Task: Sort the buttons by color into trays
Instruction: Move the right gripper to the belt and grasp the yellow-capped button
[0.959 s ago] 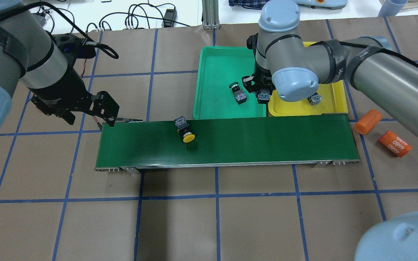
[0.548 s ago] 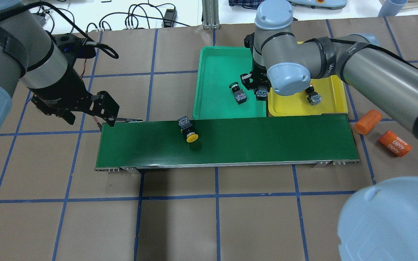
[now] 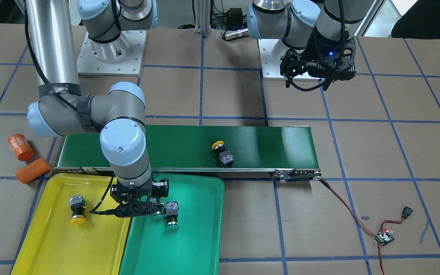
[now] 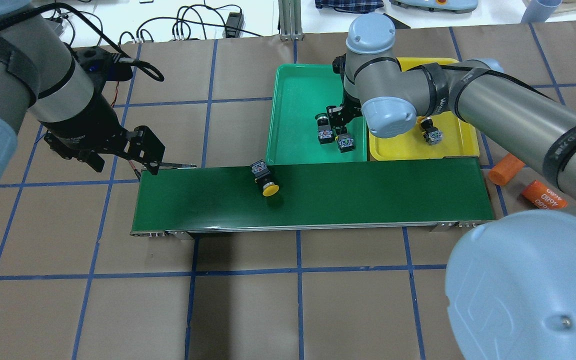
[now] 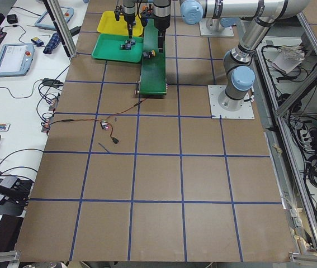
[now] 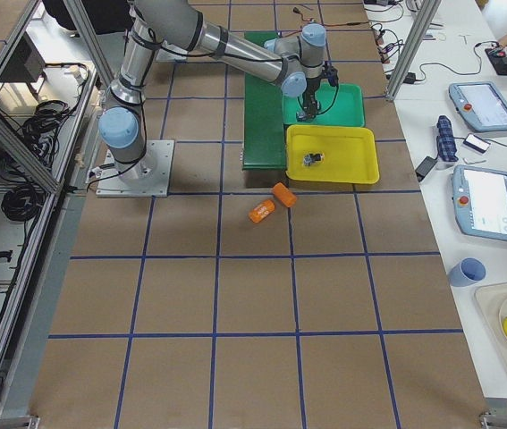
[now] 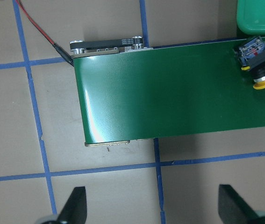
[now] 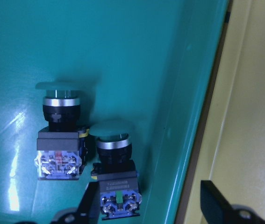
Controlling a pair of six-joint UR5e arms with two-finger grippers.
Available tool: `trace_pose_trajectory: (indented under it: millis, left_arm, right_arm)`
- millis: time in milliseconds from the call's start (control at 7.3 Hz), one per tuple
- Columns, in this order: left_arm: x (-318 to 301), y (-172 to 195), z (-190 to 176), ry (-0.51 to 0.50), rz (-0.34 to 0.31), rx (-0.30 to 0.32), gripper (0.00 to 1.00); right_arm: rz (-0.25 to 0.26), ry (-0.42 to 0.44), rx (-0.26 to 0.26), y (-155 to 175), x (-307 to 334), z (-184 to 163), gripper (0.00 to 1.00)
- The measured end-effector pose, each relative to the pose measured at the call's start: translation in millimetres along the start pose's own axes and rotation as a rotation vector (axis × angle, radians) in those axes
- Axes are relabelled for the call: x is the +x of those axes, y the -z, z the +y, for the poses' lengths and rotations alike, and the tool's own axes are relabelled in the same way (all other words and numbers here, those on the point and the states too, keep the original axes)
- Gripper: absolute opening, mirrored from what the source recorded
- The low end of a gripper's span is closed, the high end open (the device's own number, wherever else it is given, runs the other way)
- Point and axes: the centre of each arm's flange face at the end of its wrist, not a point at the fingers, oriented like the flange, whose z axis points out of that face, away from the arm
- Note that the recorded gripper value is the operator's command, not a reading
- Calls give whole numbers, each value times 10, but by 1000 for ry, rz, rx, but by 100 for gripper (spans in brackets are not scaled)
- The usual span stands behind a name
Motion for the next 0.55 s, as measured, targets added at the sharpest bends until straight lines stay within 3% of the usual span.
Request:
trace_pose_trajectory:
  millis: [274,548]
  left_arm:
    - [-1,0,1,0,-1,0,100]
    - [-2,-3,2,0,-2,-1,100]
  right_arm:
    - [-7,-11,1,299,-53,78,100]
    - [-54,-65,-39,773,-208,319,100]
